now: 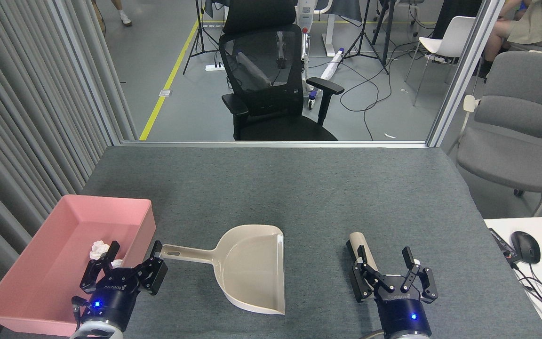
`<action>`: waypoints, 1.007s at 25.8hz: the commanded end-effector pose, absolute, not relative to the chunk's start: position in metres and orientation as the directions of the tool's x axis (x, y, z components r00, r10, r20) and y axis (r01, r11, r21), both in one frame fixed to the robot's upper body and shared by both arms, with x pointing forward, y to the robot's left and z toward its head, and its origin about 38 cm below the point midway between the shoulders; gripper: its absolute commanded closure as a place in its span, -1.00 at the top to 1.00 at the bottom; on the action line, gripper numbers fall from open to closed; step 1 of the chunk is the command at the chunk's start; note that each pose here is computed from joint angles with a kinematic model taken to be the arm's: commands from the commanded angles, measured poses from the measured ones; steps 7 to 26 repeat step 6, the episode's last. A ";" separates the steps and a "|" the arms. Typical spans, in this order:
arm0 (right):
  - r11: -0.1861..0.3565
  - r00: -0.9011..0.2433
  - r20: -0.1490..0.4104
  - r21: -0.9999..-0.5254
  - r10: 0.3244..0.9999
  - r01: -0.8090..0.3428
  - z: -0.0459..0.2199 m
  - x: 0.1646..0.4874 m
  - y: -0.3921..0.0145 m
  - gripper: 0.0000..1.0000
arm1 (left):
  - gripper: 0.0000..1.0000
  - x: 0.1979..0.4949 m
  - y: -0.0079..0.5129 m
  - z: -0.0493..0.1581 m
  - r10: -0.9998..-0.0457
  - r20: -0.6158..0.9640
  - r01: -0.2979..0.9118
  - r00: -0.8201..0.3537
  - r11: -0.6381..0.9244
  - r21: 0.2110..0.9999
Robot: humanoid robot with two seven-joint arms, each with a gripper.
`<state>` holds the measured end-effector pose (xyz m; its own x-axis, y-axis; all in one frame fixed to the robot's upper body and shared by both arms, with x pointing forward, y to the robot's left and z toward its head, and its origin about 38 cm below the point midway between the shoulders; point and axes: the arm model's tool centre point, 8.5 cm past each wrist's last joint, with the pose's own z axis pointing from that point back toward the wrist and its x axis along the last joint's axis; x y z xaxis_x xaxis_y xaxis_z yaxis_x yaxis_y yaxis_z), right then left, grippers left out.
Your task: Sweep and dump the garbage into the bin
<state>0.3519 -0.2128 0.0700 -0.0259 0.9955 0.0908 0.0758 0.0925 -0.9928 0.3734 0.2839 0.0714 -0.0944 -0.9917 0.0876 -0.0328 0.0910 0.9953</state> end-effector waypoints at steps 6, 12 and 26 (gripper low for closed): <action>0.098 -0.022 0.097 -0.993 0.995 0.070 0.070 0.352 -0.210 0.99 | 0.98 0.375 0.285 0.072 -0.993 0.077 -0.035 -0.094 0.081 0.996; 0.098 -0.022 0.097 -0.993 0.995 0.070 0.070 0.352 -0.210 0.99 | 0.98 0.375 0.285 0.072 -0.993 0.077 -0.035 -0.094 0.081 0.996; 0.098 -0.022 0.097 -0.993 0.995 0.070 0.070 0.352 -0.210 0.99 | 0.98 0.375 0.285 0.072 -0.993 0.077 -0.035 -0.094 0.081 0.996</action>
